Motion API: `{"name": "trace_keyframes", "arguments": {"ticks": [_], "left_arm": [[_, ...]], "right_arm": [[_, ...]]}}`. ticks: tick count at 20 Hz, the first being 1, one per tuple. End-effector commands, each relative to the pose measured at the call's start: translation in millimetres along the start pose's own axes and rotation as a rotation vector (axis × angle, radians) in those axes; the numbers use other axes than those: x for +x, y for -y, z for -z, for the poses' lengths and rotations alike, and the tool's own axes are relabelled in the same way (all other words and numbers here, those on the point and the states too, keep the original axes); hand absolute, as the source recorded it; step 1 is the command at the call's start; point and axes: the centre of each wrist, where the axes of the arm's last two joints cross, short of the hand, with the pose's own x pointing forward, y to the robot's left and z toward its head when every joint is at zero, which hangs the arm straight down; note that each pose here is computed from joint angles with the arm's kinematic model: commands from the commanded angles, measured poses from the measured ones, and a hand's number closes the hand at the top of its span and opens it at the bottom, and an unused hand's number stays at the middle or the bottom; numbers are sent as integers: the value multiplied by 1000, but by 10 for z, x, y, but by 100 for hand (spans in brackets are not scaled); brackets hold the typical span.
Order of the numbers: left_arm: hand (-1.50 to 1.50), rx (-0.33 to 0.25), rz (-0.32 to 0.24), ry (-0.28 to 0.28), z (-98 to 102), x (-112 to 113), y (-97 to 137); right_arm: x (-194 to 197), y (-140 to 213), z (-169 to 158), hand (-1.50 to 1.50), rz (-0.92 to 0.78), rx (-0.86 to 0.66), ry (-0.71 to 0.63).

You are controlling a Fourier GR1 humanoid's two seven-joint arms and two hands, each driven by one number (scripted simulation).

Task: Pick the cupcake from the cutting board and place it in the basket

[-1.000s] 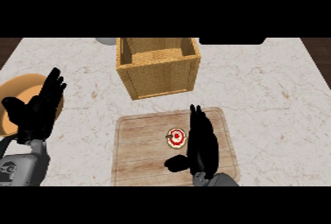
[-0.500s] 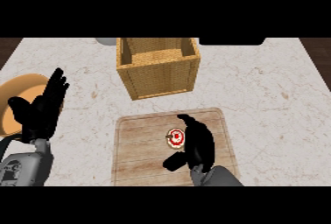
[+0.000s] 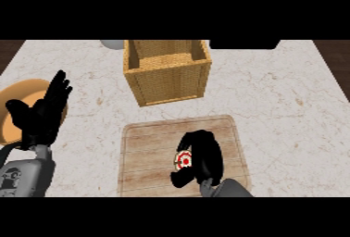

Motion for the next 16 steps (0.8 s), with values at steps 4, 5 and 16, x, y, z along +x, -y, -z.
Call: {"name": "trace_keyframes", "arguments": {"ticks": [4,5,16], "left_arm": [[0,-82,-5,38,63,131,191],[0,-94,-18,46,86,156,297],[0,-50,1,23,136,141,125]], "right_arm": [[116,-624,-639,150,-252,351,477],[147,-676,-777,150,-302,394,573],[90,-813,-1064,150,104,463,810]]}}
